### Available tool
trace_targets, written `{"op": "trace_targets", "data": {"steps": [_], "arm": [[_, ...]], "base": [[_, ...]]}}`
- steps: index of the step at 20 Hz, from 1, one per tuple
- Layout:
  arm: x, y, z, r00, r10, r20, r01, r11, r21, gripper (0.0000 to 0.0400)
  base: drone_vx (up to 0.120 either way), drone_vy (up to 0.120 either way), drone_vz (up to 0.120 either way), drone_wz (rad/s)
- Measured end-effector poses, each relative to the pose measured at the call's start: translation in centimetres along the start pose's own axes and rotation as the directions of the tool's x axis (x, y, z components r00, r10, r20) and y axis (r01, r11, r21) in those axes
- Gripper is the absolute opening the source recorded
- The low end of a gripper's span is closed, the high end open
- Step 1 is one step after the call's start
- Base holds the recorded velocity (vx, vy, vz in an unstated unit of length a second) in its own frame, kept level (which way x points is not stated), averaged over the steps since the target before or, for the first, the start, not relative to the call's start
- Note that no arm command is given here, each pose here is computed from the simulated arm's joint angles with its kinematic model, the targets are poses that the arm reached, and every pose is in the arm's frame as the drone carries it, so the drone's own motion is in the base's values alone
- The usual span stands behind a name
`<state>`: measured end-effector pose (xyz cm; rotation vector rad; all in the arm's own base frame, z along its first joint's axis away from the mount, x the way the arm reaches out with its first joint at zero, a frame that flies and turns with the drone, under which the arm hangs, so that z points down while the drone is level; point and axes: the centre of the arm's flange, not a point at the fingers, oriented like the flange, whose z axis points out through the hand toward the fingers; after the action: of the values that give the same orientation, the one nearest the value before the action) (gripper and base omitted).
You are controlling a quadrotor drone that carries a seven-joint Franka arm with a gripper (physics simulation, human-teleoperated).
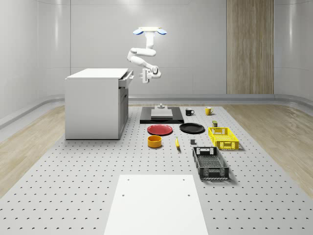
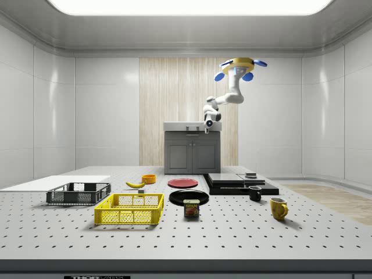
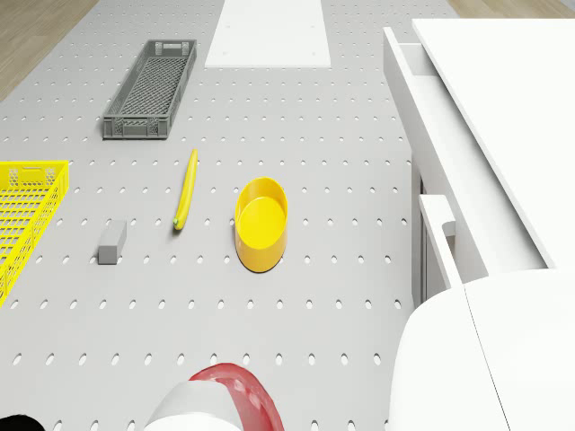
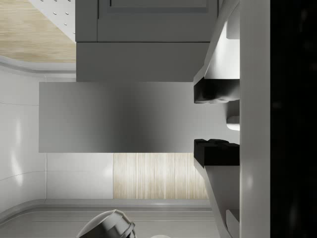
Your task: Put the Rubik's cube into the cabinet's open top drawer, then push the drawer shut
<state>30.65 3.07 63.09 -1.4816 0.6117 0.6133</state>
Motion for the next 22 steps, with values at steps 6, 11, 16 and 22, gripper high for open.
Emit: {"op": "trace_targets", "data": {"steps": [6, 11, 16, 22], "arm": [[0.0, 0.0, 0.09, 1.0, 0.0, 0.0, 0.0, 1.0, 0.0, 0.0105], [0.0, 0.0, 0.11, 1.0, 0.0, 0.0, 0.0, 1.0, 0.0, 0.0105], [0.0, 0.01, 0.11, 1.0, 0.0, 0.0, 0.0, 1.0, 0.0, 0.0105], [0.0, 0.01, 0.11, 1.0, 0.0, 0.0, 0.0, 1.0, 0.0, 0.0105]], "base": [[0.0, -0.007, 0.0, 0.0], [0.0, -0.12, 0.0, 0.0], [0.0, -0.088, 0.0, 0.0], [0.0, 0.0, 0.0, 0.0]]}}
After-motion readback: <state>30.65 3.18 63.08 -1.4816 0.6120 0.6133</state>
